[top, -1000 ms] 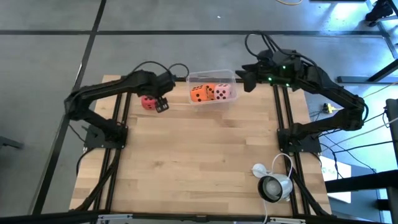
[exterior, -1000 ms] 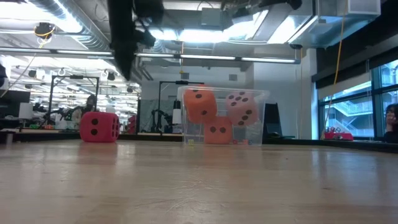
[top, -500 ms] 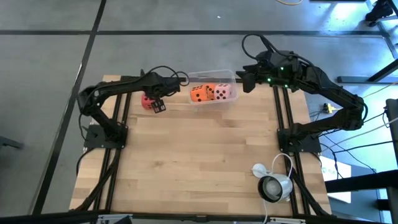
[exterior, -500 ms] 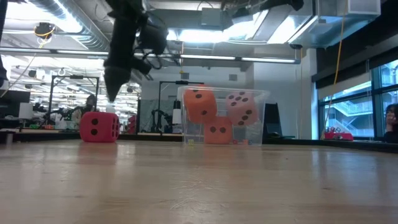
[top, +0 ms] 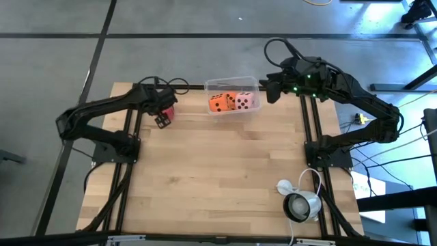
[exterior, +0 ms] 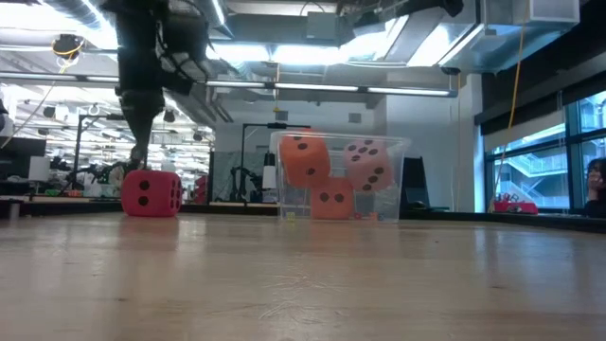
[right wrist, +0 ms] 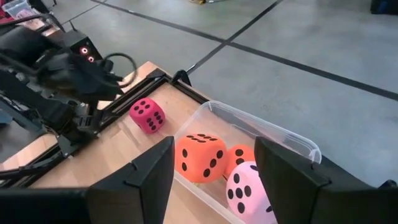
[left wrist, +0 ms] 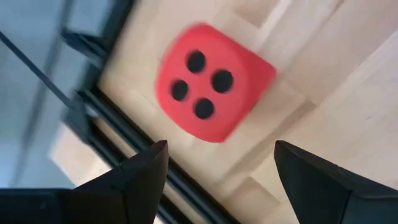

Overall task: Pick & Place Dice
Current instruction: Put the large red dice into the transparent bin

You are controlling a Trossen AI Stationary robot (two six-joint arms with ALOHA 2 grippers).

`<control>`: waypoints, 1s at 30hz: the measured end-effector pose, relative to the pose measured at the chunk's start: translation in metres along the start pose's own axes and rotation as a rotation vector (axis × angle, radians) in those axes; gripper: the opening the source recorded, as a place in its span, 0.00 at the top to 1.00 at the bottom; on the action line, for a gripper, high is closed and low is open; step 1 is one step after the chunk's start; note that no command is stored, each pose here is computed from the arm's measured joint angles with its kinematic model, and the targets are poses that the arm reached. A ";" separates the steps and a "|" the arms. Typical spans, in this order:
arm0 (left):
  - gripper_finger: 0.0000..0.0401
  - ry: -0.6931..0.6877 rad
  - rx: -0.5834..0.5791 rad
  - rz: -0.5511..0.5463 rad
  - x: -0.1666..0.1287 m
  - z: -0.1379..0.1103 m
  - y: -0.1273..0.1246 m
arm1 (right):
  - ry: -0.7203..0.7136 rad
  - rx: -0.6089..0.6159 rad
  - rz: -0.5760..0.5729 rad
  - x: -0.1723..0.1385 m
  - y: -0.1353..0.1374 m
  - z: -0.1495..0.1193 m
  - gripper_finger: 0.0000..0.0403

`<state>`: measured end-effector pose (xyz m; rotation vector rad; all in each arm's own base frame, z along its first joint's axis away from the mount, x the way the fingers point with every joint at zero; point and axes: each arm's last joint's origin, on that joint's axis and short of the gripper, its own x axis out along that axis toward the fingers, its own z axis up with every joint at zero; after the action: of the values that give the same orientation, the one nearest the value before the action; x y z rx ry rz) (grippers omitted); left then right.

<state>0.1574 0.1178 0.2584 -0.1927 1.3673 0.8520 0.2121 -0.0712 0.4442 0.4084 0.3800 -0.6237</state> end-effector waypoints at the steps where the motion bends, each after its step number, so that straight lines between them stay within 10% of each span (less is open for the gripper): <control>1: 0.29 -0.022 0.021 0.021 -0.004 -0.002 0.000 | 0.000 0.007 0.000 0.000 0.000 0.000 0.45; 30: 0.28 -0.095 0.232 0.050 0.045 -0.016 -0.032 | -0.001 0.056 0.000 0.000 0.000 0.000 0.45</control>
<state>0.1638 0.1047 0.2027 0.0616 1.3737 0.7275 0.2121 -0.0712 0.4442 0.4617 0.3625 -0.6353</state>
